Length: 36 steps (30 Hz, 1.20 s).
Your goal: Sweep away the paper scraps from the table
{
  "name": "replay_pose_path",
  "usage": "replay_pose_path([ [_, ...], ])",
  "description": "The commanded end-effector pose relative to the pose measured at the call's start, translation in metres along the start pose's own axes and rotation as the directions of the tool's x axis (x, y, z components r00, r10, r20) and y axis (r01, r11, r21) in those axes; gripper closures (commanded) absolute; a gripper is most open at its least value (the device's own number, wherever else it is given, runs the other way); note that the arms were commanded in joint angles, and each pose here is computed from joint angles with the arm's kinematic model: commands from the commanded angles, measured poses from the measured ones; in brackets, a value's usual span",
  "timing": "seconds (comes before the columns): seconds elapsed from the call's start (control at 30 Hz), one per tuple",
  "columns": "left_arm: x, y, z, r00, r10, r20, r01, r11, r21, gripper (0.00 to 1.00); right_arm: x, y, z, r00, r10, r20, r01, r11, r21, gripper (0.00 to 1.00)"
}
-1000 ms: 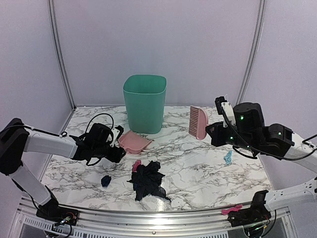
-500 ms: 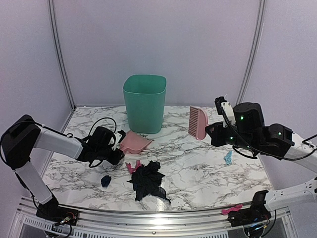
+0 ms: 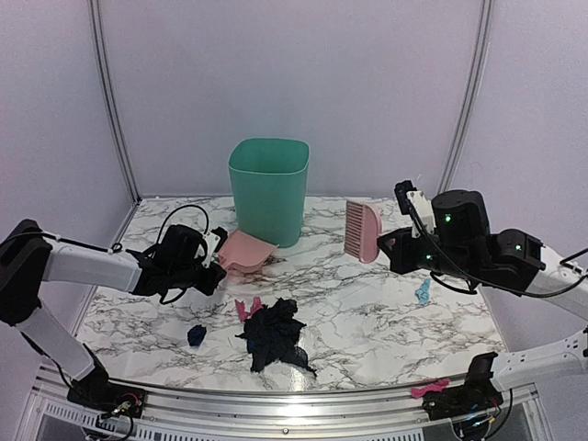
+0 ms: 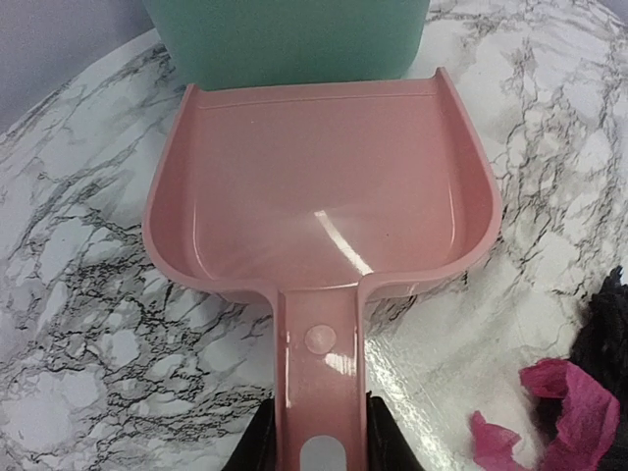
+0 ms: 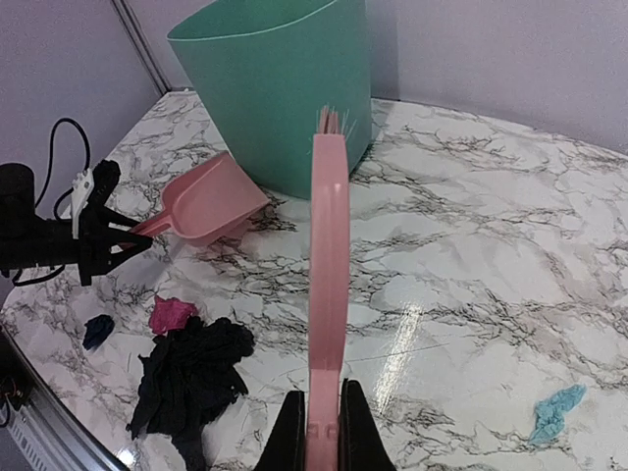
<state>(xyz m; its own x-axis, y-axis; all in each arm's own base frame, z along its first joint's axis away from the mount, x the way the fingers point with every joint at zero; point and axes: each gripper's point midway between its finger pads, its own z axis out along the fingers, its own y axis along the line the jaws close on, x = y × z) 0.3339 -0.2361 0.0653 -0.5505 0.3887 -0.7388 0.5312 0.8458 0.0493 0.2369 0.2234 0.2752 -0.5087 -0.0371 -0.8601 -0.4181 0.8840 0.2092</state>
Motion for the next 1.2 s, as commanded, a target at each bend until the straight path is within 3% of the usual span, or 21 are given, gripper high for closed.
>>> replay_pose_path([
  [0.0, -0.022, 0.007, -0.035, 0.994, -0.078, 0.070, 0.080, 0.997, -0.019, 0.98, -0.007, 0.019, 0.001, 1.000, -0.014, -0.003, 0.013, 0.995, -0.096, 1.00],
  [0.23, -0.017, -0.001, -0.086, 0.988, -0.133, 0.080, 0.138, 0.988, -0.065, 0.98, 0.025, 0.095, 0.003, 0.989, -0.079, -0.128, 0.016, 0.903, -0.430, 1.00],
  [0.47, 0.000, 0.003, -0.134, 0.944, -0.308, 0.119, 0.318, 0.945, -0.078, 0.97, 0.085, 0.156, 0.022, 0.967, -0.111, -0.230, -0.031, 0.843, -0.538, 1.00],
  [0.63, 0.013, -0.002, -0.161, 0.910, -0.394, 0.128, 0.397, 0.918, 0.000, 0.97, 0.121, 0.157, 0.053, 0.944, -0.122, -0.306, -0.040, 0.880, -0.473, 1.00],
  [0.87, 0.012, -0.011, -0.188, 0.881, -0.453, 0.135, 0.445, 0.891, 0.089, 0.97, 0.132, 0.099, 0.085, 0.933, -0.150, -0.326, 0.098, 0.981, -0.170, 1.00],
  [1.17, 0.015, -0.042, -0.187, 0.919, -0.390, 0.065, 0.378, 0.915, 0.142, 0.97, 0.107, 0.054, 0.087, 0.939, -0.162, -0.304, 0.160, 0.987, -0.032, 1.00],
])
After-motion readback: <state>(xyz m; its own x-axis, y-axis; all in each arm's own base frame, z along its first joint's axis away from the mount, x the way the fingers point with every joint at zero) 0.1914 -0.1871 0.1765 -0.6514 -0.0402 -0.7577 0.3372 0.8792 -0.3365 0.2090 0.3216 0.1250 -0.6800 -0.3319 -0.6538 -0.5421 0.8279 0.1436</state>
